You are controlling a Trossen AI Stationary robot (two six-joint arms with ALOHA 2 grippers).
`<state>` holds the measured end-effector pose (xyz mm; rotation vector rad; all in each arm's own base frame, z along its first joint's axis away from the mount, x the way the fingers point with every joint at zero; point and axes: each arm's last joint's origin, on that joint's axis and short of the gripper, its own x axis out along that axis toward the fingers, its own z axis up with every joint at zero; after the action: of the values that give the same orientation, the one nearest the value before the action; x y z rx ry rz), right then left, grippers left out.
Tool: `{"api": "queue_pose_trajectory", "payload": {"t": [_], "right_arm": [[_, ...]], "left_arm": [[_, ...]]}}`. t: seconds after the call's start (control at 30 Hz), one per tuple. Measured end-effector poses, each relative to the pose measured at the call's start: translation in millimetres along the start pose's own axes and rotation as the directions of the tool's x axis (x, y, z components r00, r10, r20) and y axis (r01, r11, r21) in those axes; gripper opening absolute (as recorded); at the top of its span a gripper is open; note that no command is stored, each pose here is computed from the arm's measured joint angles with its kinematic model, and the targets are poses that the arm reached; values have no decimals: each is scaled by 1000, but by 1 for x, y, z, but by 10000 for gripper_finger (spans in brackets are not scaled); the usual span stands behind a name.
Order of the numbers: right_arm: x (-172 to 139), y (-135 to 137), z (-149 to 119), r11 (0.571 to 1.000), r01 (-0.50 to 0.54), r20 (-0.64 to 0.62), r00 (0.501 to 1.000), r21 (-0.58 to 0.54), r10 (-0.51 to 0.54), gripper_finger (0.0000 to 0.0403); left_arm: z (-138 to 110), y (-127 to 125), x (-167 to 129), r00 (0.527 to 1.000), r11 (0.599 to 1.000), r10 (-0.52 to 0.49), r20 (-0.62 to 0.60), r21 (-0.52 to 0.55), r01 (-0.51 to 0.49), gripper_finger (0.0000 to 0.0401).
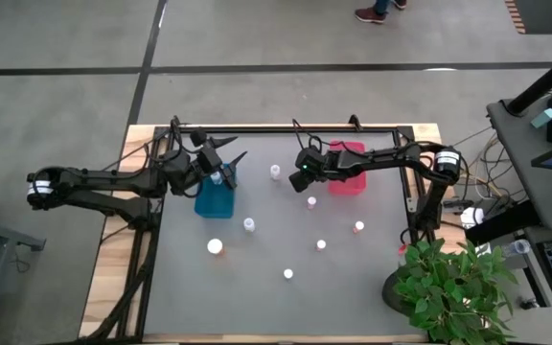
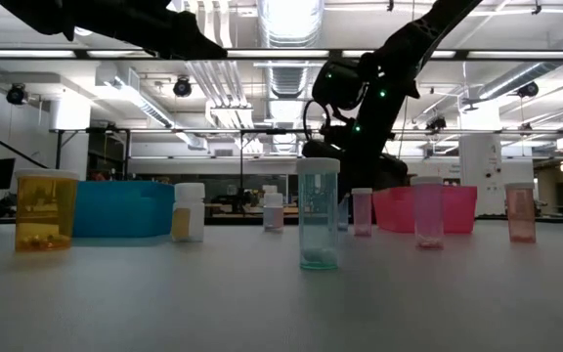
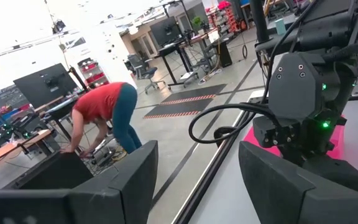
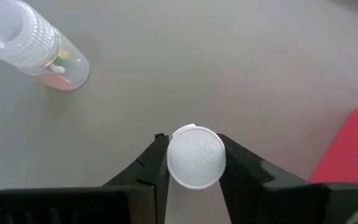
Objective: Pick and place medicine bottles into bin by pill shape (circle, oval)
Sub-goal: Put the top blue tablet bottle into the red bin
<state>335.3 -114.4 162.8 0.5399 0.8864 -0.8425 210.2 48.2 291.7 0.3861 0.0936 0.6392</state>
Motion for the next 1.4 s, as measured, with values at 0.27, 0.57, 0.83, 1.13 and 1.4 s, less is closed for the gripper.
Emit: {"api": "queue_pose_trajectory", "payload": {"t": [0.27, 0.57, 0.83, 1.13, 1.4], "right_arm": [[-7, 7, 8, 999, -22, 27, 999, -27, 23, 121], [-52, 6, 25, 996, -64, 95, 993, -66, 70, 106], [-101, -16, 26, 997, 53, 169, 985, -52, -43, 114], [-110, -42, 16, 986, 164, 189, 969, -3, -161, 107], [-72, -71, 2, 962, 268, 88, 958, 60, -273, 107]], "left_arm": [[0, 0, 0, 1000, 1000, 0, 0, 1, 0, 206], [0, 0, 0, 1000, 1000, 0, 0, 1, 0, 206], [-1, 0, 0, 1000, 1000, -1, -2, 2, 1, 206], [-1, 0, 0, 1000, 1000, -1, -2, 2, 1, 206], [-1, 0, 0, 1000, 1000, -1, -2, 2, 1, 206]]}}
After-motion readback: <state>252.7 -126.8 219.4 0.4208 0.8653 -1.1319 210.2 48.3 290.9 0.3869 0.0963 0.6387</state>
